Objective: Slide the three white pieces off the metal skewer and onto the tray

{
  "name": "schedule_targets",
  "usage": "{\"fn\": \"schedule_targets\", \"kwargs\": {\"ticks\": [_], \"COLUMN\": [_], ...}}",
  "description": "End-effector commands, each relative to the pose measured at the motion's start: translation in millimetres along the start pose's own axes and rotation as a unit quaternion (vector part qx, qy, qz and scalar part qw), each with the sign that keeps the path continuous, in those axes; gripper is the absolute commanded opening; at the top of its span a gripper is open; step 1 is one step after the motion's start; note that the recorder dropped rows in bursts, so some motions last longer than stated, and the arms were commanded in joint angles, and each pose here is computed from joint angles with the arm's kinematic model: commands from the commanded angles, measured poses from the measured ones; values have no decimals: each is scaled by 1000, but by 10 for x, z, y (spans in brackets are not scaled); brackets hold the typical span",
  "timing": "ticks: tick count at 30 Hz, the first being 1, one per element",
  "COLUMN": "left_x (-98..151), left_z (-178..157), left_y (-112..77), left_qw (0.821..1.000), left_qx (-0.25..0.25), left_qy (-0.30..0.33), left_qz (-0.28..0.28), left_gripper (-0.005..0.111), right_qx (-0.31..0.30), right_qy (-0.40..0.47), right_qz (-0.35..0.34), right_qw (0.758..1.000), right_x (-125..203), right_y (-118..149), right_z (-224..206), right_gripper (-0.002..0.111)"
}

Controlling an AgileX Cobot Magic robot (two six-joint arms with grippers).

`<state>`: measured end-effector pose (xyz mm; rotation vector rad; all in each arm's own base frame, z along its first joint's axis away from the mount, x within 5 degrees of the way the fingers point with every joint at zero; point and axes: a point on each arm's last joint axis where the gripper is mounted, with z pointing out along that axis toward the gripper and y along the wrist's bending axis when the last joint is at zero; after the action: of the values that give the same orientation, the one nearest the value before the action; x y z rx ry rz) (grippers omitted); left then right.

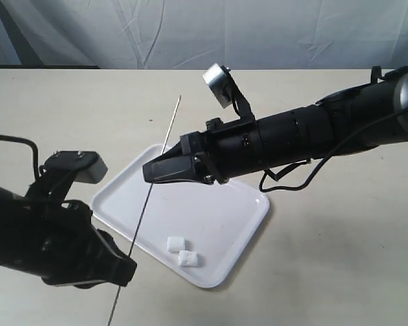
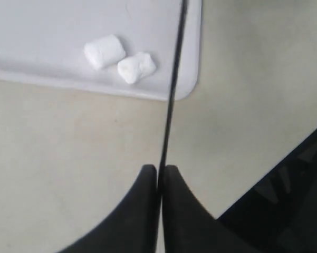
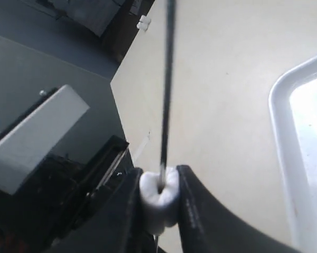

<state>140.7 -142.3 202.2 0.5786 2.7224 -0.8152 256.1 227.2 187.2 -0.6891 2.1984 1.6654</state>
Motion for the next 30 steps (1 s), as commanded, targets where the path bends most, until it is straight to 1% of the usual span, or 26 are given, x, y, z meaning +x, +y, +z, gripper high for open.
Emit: {"fn": "schedule_targets", "kwargs": {"ticks": [1,3,7,11,13,14,16,18,20,23,25,28,30], "left_x": [233,304,333,335,306,239,171,104,46,-11,-55,-159,-240], "left_z": [76,101,111,111,92,47,-3,-53,-84,-51,-1,70,104], "left_y": [84,116,128,129,135,129,140,155,174,196,202,196,183], "left_qw": [999,998,997,997,997,996,995,992,987,981,979,976,974], "left_qx": [-5,-8,-9,-9,-22,-41,-68,-98,-125,-141,-143,-142,-139], "left_qy": [52,63,67,69,71,75,78,79,94,126,144,164,176], "left_qz": [-17,-22,-25,-24,-10,-2,15,22,32,32,29,29,38], "left_gripper": [0,0,0,0,0,0,0,0,0,0,0,0,0], "right_qx": [3,10,17,39,97,154,201,226,235,253,255,253,255], "right_qy": [-52,-70,-97,-110,-54,5,57,82,89,93,107,118,121], "right_qz": [-38,-53,-74,-77,-70,-75,-78,-77,-73,-69,-61,-46,-40], "right_qw": [998,996,992,990,991,985,975,968,965,961,959,959,958], "right_x": [-246,-349,-509,-557,-459,-353,-245,-167,-110,-24,42,88,107], "right_y": [116,162,232,242,131,35,-42,-88,-116,-182,-246,-339,-388], "right_z": [-140,-215,-346,-395,-371,-353,-346,-338,-326,-300,-260,-219,-202], "right_gripper": [19,19,19,19,19,19,19,19,19,19,24,39,42]}}
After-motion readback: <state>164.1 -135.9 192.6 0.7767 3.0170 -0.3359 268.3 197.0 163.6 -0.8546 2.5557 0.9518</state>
